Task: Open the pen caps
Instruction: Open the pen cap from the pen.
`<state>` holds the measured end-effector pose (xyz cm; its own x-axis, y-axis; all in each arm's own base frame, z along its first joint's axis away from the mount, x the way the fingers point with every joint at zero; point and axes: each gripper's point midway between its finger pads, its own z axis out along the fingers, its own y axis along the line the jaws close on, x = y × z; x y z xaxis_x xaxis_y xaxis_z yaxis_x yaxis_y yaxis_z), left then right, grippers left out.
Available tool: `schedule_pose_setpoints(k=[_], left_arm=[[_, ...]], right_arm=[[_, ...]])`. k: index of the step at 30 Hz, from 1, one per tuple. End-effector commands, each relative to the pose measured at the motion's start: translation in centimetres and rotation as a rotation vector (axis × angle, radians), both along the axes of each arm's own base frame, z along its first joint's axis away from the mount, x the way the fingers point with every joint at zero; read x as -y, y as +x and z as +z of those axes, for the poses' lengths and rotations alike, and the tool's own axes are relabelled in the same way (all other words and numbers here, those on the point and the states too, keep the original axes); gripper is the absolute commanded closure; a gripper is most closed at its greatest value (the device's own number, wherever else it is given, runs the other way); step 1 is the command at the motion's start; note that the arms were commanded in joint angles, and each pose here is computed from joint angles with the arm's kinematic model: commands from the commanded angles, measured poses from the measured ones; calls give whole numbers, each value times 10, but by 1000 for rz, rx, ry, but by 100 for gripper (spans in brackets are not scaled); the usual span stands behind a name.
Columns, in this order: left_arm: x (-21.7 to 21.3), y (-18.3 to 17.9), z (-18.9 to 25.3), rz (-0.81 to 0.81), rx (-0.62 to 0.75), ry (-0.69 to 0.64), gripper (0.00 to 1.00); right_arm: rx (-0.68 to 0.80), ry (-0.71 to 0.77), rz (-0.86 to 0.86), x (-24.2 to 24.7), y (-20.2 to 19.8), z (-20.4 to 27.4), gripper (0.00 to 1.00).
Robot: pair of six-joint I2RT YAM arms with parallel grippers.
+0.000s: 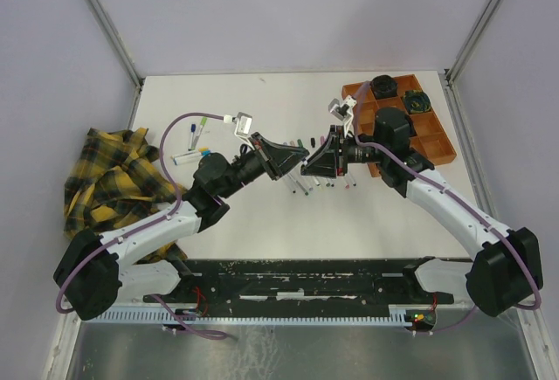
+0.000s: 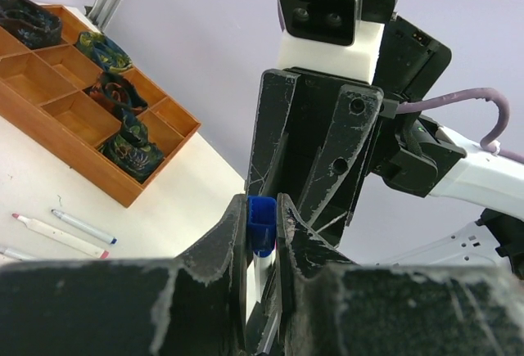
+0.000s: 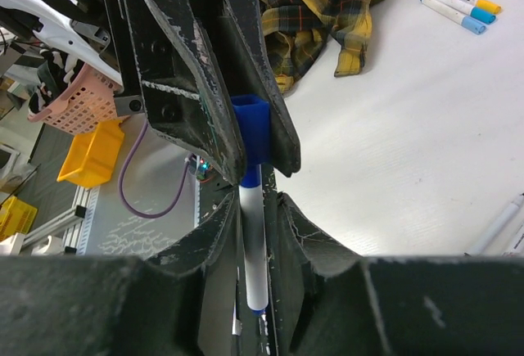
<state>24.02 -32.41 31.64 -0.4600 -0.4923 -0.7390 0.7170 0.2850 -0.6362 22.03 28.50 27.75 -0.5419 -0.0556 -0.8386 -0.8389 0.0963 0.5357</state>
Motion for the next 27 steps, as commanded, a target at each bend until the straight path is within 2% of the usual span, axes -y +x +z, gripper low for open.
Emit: schedule_pose_setpoints(k=[1,4,7,10,14,20,27], left_arm=[[-5,-2,19,8,29,-70,97],[-7,0,20,22,37,-70,97],[-11,2,23,51,59,-77,97],[-21,15,33,133,99,-85,97],[-46,43,61,266,150,-128,97],[-102,93,103,433,169,-272,97],[-125,113,105,502,155,-289,97]], right_arm=[[34,9,7,-4,2,4,70],[33,0,6,-4,3,3,74],[28,-7,13,-4,3,1,89],[20,-14,19,-5,4,-1,100],[-13,-29,36,-7,5,-7,100],[-46,-74,51,-8,9,-22,100],[-29,-131,18,-3,19,-34,100]])
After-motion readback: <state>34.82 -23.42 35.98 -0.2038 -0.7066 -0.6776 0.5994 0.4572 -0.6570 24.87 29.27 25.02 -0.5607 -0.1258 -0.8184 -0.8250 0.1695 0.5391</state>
